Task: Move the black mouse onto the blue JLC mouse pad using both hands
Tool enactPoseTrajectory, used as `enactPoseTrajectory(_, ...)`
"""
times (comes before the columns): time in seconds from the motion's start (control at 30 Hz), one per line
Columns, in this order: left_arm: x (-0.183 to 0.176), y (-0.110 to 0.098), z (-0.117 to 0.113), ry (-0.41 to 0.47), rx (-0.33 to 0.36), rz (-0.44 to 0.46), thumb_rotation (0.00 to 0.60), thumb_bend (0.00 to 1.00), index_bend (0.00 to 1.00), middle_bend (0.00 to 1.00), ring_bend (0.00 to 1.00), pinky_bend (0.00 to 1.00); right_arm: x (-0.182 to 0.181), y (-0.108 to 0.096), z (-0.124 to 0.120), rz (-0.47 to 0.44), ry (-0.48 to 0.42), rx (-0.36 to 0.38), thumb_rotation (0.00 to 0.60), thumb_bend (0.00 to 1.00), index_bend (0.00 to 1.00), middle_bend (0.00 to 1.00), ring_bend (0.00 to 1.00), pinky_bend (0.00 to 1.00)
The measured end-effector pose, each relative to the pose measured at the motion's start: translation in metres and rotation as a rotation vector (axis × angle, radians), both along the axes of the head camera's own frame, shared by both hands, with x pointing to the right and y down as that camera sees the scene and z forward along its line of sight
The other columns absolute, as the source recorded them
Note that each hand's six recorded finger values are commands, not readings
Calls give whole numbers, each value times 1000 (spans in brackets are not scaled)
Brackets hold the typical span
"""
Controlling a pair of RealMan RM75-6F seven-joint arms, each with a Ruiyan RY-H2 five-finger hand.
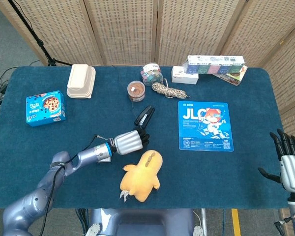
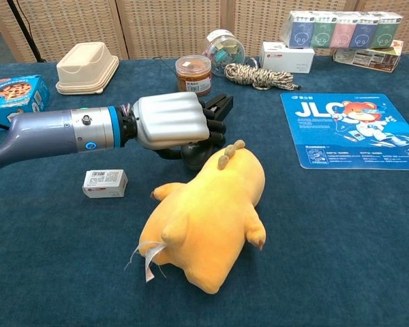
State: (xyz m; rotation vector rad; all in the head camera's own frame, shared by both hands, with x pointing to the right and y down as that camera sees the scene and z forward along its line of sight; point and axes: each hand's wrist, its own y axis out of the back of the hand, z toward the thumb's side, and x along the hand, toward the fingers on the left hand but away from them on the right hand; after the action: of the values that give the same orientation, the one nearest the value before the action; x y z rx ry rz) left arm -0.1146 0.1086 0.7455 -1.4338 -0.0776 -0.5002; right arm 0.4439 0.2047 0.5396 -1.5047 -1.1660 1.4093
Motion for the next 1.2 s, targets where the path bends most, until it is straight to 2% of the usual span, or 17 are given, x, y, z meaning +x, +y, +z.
enactPoseTrajectory(0.07,2,1,0,6,-1,-2,600,340,506,388,369,473,0,0,0,0,0,0,600,0,0,0,0,0)
enactPoseTrajectory(0.1,3,1,0,8,1,-5,600,338,454,343,332,473,0,0,0,0,-1,-1,600,0,0,0,0,0)
enactPoseTrajectory(0.23,3,-1,-1,17,-1,-22,600,306,122,103,135,417,0,0,-1,-1,-3,1,600,0,0,0,0,0)
enactPoseTrajectory(0.33,1,-2,-4,31,-4,-26,600,267,3,7,52,367,-1,1,-2,-1,-5,2,600,0,0,0,0,0)
enactPoseTrajectory(0.47,-3,-2,-8,50,-22,-38,600,223,0,0,22,351,-1,1,-2,-6,2,4,600,0,0,0,0,0)
enactPoseTrajectory(0.7,-17,-8,-22,121,-44,-88,600,218,0,0,14,329,-5,3,-2,-16,-7,-2,600,0,0,0,0,0)
enactPoseTrajectory(1.0,-72,-25,-54,218,-109,-275,600,208,0,0,0,285,-9,6,5,-30,12,-24,600,0,0,0,0,0)
enactPoseTrajectory(1.2,-129,-32,-87,250,-148,-462,600,200,0,0,0,159,-17,10,22,-65,43,-80,600,0,0,0,0,0)
